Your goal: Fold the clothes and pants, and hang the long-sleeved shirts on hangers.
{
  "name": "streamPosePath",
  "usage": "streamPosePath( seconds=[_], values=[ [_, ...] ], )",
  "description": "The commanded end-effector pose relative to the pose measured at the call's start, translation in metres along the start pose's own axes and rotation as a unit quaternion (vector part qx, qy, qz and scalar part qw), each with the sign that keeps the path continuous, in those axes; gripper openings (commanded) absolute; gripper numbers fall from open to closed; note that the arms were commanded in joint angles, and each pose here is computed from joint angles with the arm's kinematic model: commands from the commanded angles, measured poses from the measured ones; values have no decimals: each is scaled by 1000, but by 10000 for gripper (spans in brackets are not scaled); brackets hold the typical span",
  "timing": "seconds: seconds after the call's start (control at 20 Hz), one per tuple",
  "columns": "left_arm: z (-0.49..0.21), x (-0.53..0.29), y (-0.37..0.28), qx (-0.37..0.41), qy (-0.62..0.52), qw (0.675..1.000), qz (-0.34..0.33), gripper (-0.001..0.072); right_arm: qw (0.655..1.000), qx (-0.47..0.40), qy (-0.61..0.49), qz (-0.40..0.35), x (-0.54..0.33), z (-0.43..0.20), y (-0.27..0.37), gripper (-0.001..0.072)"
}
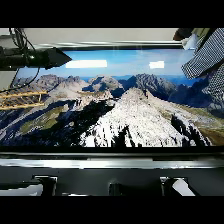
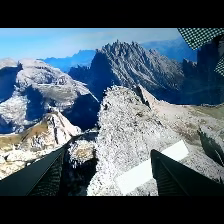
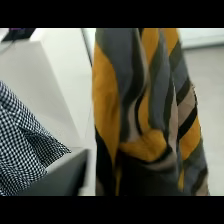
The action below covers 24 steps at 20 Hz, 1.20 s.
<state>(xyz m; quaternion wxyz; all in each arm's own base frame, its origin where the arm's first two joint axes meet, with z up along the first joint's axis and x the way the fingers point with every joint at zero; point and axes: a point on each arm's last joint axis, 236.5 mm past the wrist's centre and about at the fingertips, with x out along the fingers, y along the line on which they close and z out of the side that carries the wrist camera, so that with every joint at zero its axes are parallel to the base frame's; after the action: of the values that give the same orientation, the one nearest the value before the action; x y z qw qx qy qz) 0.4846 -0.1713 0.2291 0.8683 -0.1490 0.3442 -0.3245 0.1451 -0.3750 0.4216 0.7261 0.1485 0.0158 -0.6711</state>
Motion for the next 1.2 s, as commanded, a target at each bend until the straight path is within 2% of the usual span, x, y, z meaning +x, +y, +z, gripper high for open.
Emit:
streamPosePath(
  seconds=[0.0, 0.05, 0.2, 0.35, 0.5, 0.65, 0.75, 0.9, 0.95, 1.0, 1.1, 1.15],
  values=[
    [0, 0, 1, -1, 1, 1000, 2, 621, 1000, 4, 6, 16, -24, 5, -6, 579],
    [0, 0, 1, -2, 1, 1000, 2, 621, 1000, 1, -6, 25, -36, 14, -9, 650],
    [0, -1, 0, -27, 0, 1000, 1, 621, 993, 31, -83, 79, -82, 59, -10, 649],
    [-4, -1, -3, -27, 9, 1000, -3, 621, 950, 92, -192, 227, -152, 119, 26, 643],
    [-1, -8, -5, -37, 3, 999, -1, 621, 895, 116, -170, 396, -190, 116, 96, 636],
    [8, -26, -1, -44, -16, 999, 9, 621, 823, 70, -44, 562, -212, 52, 180, 628],
    [14, -40, 2, -41, -30, 999, 19, 619, 771, 19, 44, 635, -226, -2, 218, 627],
    [12, -52, 15, -22, -26, 998, 59, 605, 719, -92, 171, 668, -244, -106, 261, 620],
    [9, -55, 20, -25, -22, 997, 75, 601, 695, -136, 201, 676, -260, -141, 274, 574],
    [5, -58, 26, -29, -15, 995, 92, 555, 679, -179, 218, 678, -272, -172, 284, 543],
    [-10, -63, 41, -18, 17, 992, 127, 447, 652, -284, 227, 665, -295, -233, 298, 543],
    [-17, -64, 45, -17, 29, 990, 135, 439, 641, -335, 229, 652, -301, -260, 300, 536]
  ],
)
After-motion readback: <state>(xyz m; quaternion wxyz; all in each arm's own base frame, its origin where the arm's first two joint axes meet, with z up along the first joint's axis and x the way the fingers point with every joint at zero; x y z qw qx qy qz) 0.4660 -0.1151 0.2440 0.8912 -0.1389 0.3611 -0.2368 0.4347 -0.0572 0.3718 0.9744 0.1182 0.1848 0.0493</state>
